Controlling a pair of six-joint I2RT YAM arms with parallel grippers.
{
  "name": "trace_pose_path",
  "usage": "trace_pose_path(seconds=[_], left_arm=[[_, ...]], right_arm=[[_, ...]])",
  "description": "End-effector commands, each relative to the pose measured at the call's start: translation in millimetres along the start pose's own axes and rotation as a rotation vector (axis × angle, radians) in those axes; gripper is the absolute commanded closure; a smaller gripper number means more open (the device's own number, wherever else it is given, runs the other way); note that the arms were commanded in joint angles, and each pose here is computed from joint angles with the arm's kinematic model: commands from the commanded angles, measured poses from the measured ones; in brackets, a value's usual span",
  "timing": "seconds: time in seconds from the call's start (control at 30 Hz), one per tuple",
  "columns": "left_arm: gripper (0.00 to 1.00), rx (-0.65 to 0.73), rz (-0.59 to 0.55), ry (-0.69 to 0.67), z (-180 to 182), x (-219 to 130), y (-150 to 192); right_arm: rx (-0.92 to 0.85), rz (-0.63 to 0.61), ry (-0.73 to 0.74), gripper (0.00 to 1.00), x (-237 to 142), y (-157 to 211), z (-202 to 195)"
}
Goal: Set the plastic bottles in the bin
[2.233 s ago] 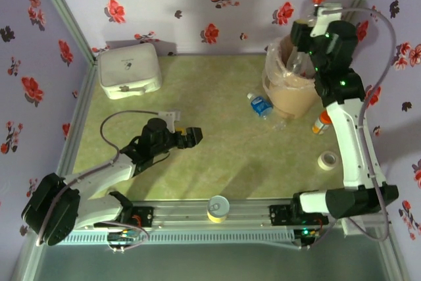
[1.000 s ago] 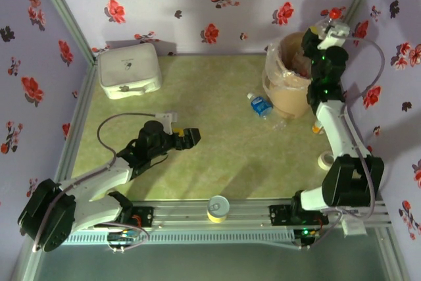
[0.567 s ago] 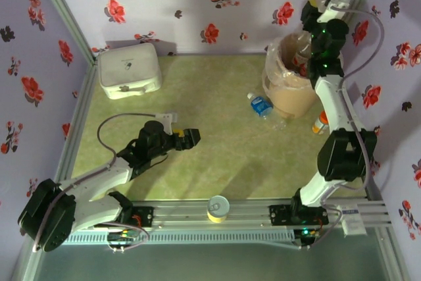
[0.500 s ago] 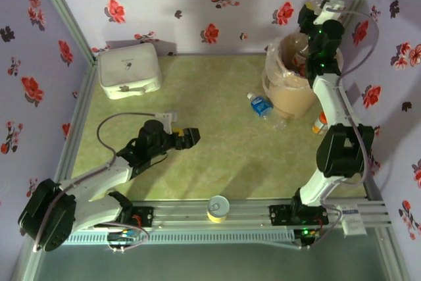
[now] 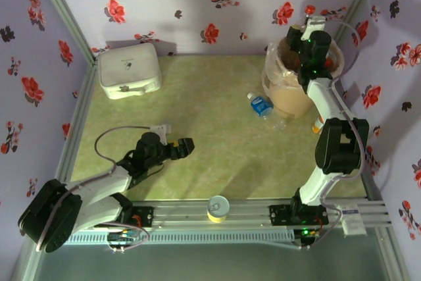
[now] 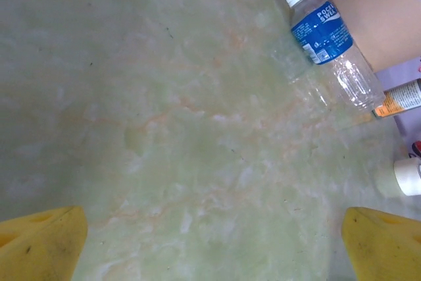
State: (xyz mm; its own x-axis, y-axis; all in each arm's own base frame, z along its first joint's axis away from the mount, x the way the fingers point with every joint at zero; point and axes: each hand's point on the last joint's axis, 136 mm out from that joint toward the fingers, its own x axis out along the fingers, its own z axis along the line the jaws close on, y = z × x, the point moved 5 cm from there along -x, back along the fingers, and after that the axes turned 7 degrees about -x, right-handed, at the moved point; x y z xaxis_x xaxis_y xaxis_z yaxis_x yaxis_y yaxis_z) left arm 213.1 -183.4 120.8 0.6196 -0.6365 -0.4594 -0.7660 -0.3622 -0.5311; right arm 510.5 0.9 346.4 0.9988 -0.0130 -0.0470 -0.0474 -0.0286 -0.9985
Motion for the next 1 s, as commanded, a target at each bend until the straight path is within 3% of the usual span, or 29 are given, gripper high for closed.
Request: trace_pose_path(seconds=[0.0,0.1,0.2,0.47,0.63,0.77,0.97], left_arm=[[0.0,0.021,-0.081,0.037,-14.1,-6.9,-18.5],[0.0,0.041,-0.095,0.05,-24.8,-7.9,-28.0],[0.0,0.047,-0.089,0.048,-25.4,-7.6,-28.1],[0.0,0.065,-0.09,0.053,-30.0,-4.5,-32.7],[0.0,0.057,-0.066,0.054,-27.9,1.8,-29.1],[0.0,0.05,-0.065,0.067,-30.1,2.7,-29.5],[0.0,0.043,-0.065,0.068,-28.9,1.1,-28.3]], right_arm=[[0.035,0.144,-0.004,0.68,-9.4,47.1,1.9],[0.07,0.166,-0.005,0.67,-13.6,66.5,5.2],[0.073,0.168,-0.004,0.6,-16.1,62.5,6.7],[0.021,0.105,-0.008,0.14,-48.3,-39.8,2.9],[0.008,0.043,0.037,0.04,-69.8,-94.5,-5.1],[0.013,-0.013,0.075,0.06,-73.4,-124.4,-11.6],[0.067,-0.096,0.151,0.22,-64.4,-154.4,-24.3]])
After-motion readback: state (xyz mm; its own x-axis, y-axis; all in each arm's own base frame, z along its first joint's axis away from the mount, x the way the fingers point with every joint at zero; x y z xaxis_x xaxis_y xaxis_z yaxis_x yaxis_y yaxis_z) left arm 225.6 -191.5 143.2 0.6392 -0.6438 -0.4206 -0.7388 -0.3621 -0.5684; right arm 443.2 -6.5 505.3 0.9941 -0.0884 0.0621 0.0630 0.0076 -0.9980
